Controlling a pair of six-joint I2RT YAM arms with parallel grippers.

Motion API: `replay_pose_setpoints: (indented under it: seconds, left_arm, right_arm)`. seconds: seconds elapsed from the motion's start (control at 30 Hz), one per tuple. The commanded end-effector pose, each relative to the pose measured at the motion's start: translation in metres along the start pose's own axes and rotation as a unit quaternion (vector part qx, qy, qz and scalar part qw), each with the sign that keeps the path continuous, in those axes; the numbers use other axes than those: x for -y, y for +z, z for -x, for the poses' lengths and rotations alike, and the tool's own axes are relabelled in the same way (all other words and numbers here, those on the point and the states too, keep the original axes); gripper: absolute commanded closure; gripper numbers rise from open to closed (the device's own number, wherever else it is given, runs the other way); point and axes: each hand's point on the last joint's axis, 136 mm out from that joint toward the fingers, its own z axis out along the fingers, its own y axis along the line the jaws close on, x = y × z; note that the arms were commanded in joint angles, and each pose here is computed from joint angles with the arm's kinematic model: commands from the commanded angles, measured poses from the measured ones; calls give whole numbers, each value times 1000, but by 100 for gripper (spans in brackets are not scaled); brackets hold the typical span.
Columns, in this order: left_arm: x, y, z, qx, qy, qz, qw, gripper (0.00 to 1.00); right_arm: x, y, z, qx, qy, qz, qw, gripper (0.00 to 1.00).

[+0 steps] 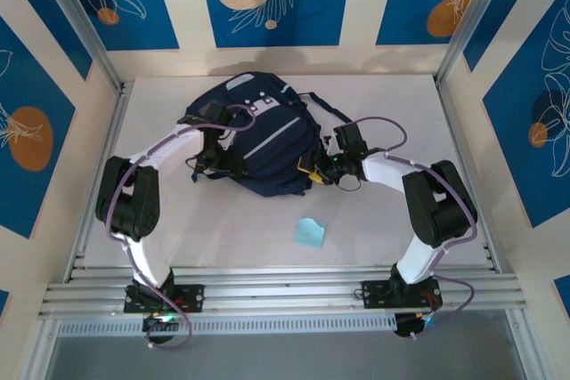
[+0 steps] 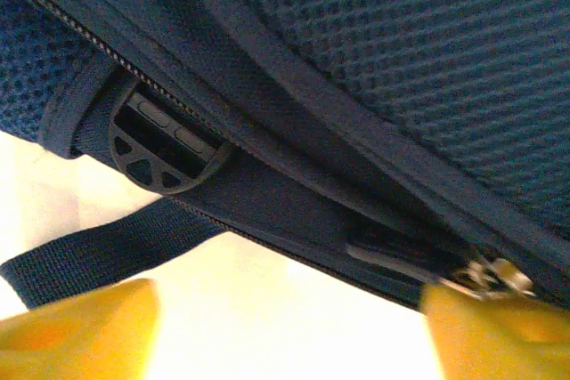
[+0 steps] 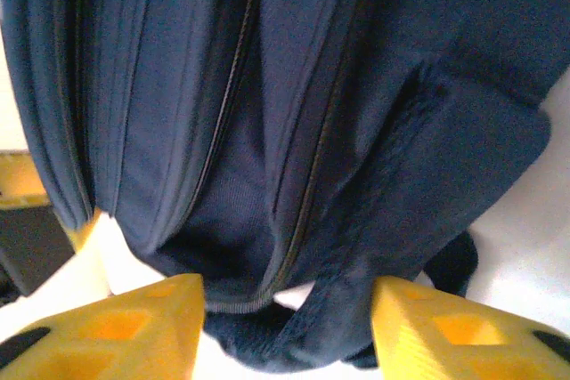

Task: Pack the student bag
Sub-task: Unzip the student bag at the top-center of the table, then pick up the loose stationery from the bottom-center of the table.

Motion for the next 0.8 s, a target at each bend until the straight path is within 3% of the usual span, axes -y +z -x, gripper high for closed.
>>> replay_pose_setpoints:
  seconds: [0.0, 0.2, 0.4, 0.5, 0.6, 0.67, 0.77]
  left_arm:
    - [11, -35, 19, 83, -34, -35, 995, 0]
    - [24, -68, 47, 239, -85, -106, 962, 0]
    - [42, -71, 65, 304, -114, -185, 928, 0]
    - [49, -65, 67, 307, -131, -215, 918, 0]
    - [59, -51, 59, 269, -138, -242, 922, 0]
    - [64, -42, 51, 247, -150, -258, 922, 0]
    - [67, -34, 40, 230, -158, -268, 922, 0]
  right_arm:
    - [-10, -24, -20, -23, -33, -21, 999, 41]
    - [22, -52, -68, -52, -69, -136, 987, 23]
    - [50, -65, -124, -85, -81, -219, 969, 13]
    - [64, -64, -141, -92, -99, -257, 957, 12]
    - [73, -56, -150, -98, -121, -275, 949, 10]
    - [76, -55, -151, -100, -120, -292, 944, 2]
    - [73, -54, -154, -87, -110, -331, 933, 1]
